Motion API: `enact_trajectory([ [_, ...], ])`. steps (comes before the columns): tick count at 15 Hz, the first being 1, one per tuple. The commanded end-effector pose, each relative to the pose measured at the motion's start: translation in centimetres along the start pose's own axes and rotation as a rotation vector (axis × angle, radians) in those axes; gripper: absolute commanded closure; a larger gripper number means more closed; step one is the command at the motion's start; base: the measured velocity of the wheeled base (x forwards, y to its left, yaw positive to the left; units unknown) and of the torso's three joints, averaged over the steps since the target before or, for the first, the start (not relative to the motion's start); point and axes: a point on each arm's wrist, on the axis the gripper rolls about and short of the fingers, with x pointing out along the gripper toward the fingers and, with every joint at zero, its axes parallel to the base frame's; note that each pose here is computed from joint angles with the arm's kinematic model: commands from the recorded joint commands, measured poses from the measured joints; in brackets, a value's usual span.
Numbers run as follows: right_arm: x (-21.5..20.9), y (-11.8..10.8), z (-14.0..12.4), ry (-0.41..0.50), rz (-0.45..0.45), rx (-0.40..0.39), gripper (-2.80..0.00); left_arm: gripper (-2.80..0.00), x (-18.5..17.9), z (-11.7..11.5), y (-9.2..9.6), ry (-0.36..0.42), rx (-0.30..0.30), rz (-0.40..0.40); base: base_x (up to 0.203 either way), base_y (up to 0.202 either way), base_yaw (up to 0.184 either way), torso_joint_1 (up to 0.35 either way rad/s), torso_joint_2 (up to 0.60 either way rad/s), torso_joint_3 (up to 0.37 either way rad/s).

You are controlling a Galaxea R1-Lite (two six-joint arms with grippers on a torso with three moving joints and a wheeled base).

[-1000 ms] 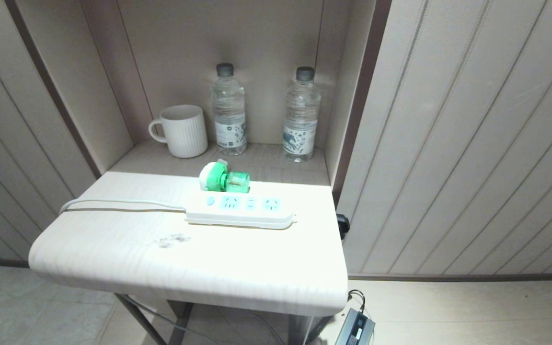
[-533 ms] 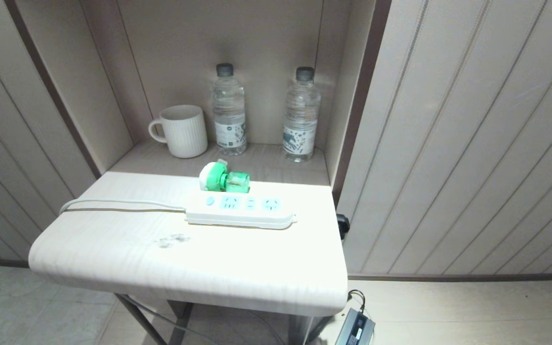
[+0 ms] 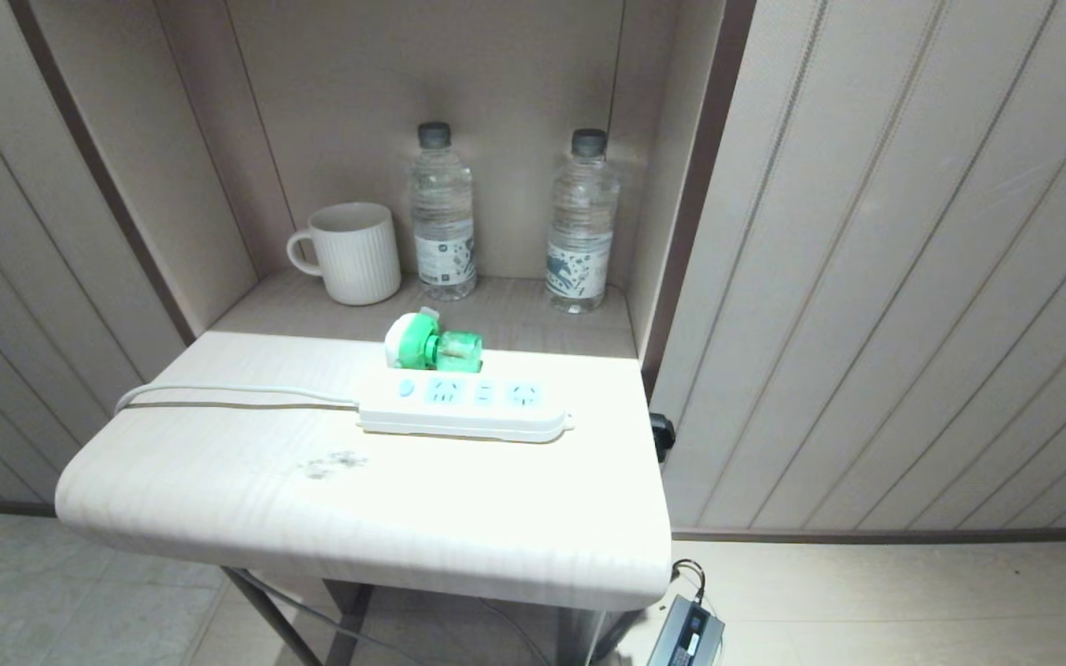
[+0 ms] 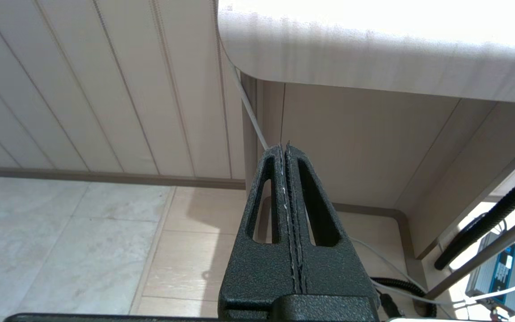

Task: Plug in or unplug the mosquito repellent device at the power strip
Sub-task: Pick up the mosquito repellent liquid

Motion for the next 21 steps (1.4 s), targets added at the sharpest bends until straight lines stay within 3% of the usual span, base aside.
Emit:
enact_trajectory([
  [1,0.0,0.0,0.0,0.0,-0.001,0.0,0.0,0.0,0.0,0.0,0.0,0.0,0.001,0.001,0.0,0.0,0.0,0.0,0.0,0.0],
  [7,0.0,0.0,0.0,-0.001,-0.001,-0.001,0.0,0.0,0.0,0.0,0.0,-0.002,0.031,0.002,0.0,0.0,0.0,0.0,0.0,0.0],
  [9,0.0,0.0,0.0,-0.001,0.0,-0.005,0.0,0.0,-0.9,3.2,0.0,-0.081,0.06,0.022,0.0,0.0,0.0,0.0,0.0,0.0],
  [11,0.0,0.0,0.1,-0.003,0.001,-0.01,0.0,0.0,-2.2,9.5,0.1,-0.148,0.06,0.034,0.0,0.0,0.0,0.0,0.0,0.0],
  [13,0.0,0.0,0.1,-0.004,0.002,-0.011,0.0,0.0,-0.4,14.9,0.1,-0.057,0.026,0.025,0.0,0.0,0.0,0.0,0.0,0.0],
  [17,0.0,0.0,0.1,-0.004,0.002,-0.011,0.0,0.0,9.3,23.5,-0.2,0.237,-0.116,-0.052,0.0,0.0,0.0,0.0,0.0,0.0],
  [19,0.0,0.0,0.1,-0.004,0.002,-0.011,0.0,0.0,14.6,26.0,-1.7,0.41,-0.196,-0.134,0.0,0.0,0.0,0.0,0.0,0.0],
  [21,0.0,0.0,0.1,-0.004,0.003,-0.011,0.0,0.0,20.0,26.1,-5.2,0.623,-0.258,-0.224,0.0,0.0,0.0,0.0,0.0,0.0],
])
